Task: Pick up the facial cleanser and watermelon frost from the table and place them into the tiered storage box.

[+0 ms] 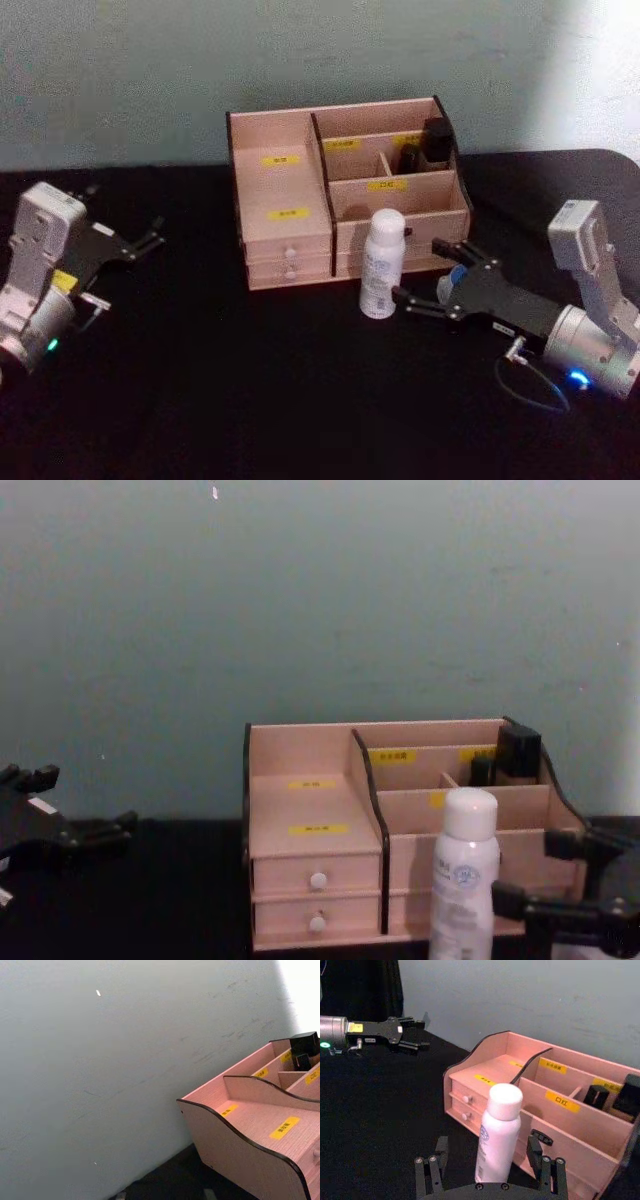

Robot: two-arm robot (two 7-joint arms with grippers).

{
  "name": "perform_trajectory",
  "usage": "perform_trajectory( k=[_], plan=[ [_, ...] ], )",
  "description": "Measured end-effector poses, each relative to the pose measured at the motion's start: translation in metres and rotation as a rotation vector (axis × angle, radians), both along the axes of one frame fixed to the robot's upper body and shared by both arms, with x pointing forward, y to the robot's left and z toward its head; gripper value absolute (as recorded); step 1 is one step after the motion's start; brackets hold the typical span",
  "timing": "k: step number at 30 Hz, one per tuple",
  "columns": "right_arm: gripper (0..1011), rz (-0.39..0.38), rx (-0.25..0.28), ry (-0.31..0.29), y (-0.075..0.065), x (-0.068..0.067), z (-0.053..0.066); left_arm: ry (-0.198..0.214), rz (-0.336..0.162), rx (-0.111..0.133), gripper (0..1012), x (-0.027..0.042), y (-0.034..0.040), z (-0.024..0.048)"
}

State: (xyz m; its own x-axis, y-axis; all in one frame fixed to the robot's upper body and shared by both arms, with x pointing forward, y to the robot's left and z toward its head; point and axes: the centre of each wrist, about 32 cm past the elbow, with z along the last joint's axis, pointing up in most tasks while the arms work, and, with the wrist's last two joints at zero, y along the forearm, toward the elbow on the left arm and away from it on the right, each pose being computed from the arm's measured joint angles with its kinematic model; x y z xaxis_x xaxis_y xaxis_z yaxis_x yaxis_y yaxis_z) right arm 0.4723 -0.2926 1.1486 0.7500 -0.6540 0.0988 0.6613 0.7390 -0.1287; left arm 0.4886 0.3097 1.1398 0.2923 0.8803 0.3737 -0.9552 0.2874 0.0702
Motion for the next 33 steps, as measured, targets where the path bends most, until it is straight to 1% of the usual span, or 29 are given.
perform_trajectory(
  k=[4,6,12,26,33],
  plan=[
    [1002,0.003,0.008,0.012,0.002,0.003,-0.003,0.000,0.000,0.000,1001,0.0000,0.0000,0.0000],
    [1003,0.003,0.012,0.020,0.004,0.007,-0.006,0.000,0.000,0.000,1001,0.0000,0.0000,0.0000],
    [1003,0.006,0.020,0.033,0.008,0.015,-0.010,0.000,0.000,0.000,1001,0.0000,0.0000,0.0000],
    [1002,-0.009,0.023,0.070,0.011,0.026,-0.019,0.000,0.000,0.000,1001,0.0000,0.0000,0.0000],
    [1003,-0.006,0.025,0.079,0.013,0.031,-0.022,0.000,0.000,0.000,1001,0.0000,0.0000,0.0000]
  ],
)
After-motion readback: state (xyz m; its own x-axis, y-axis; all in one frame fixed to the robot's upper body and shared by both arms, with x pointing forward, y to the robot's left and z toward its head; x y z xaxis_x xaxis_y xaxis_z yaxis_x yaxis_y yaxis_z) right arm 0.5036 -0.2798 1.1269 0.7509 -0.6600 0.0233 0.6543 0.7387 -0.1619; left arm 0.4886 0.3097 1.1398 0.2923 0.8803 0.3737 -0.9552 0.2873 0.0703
